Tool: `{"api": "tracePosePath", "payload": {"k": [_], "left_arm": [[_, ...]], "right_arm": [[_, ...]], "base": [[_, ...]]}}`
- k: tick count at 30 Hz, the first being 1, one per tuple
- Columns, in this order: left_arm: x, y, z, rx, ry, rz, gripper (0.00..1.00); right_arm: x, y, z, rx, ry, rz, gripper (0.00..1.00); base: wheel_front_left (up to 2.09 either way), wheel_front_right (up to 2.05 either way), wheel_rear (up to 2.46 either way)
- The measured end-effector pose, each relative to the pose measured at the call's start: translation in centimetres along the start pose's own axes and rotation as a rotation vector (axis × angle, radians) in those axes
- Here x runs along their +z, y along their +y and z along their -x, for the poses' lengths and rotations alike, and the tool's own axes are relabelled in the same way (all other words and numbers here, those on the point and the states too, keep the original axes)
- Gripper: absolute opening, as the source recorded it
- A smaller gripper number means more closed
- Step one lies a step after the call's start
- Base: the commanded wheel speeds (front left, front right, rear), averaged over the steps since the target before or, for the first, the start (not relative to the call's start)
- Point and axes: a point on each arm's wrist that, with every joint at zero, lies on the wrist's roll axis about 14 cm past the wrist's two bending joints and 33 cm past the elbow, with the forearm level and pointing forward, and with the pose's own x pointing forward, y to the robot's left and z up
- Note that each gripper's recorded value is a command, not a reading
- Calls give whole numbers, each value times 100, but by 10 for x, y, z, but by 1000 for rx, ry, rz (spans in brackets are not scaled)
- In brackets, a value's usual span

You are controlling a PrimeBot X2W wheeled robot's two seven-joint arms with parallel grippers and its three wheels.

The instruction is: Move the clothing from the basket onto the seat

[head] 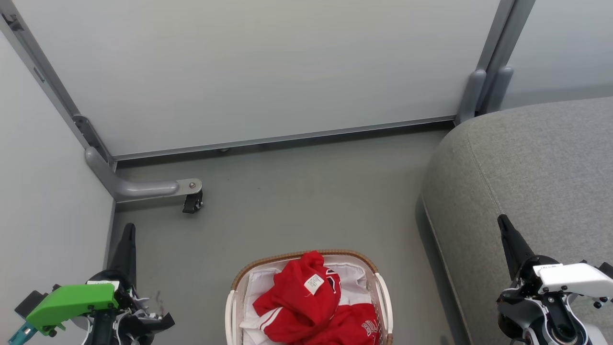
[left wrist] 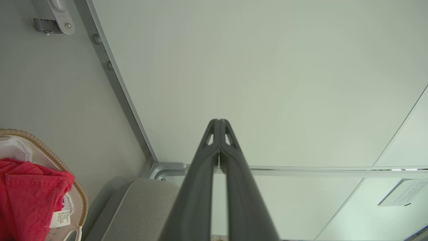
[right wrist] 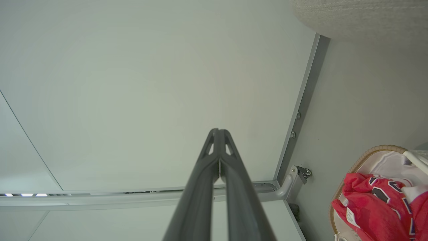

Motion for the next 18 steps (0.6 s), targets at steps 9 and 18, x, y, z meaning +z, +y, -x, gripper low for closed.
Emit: {"api": "tracePosePath", "payload": {"k": [9, 18], "left_arm": [[0, 0, 0, 0, 0, 0, 0], [-5, 31, 13, 95, 3, 9, 100]], "right_arm": [[0, 0, 0, 0, 0, 0, 0], [-4, -29, 12, -85, -6, -19, 100]], "base": [[0, 0, 0], [0, 0, 0]]}}
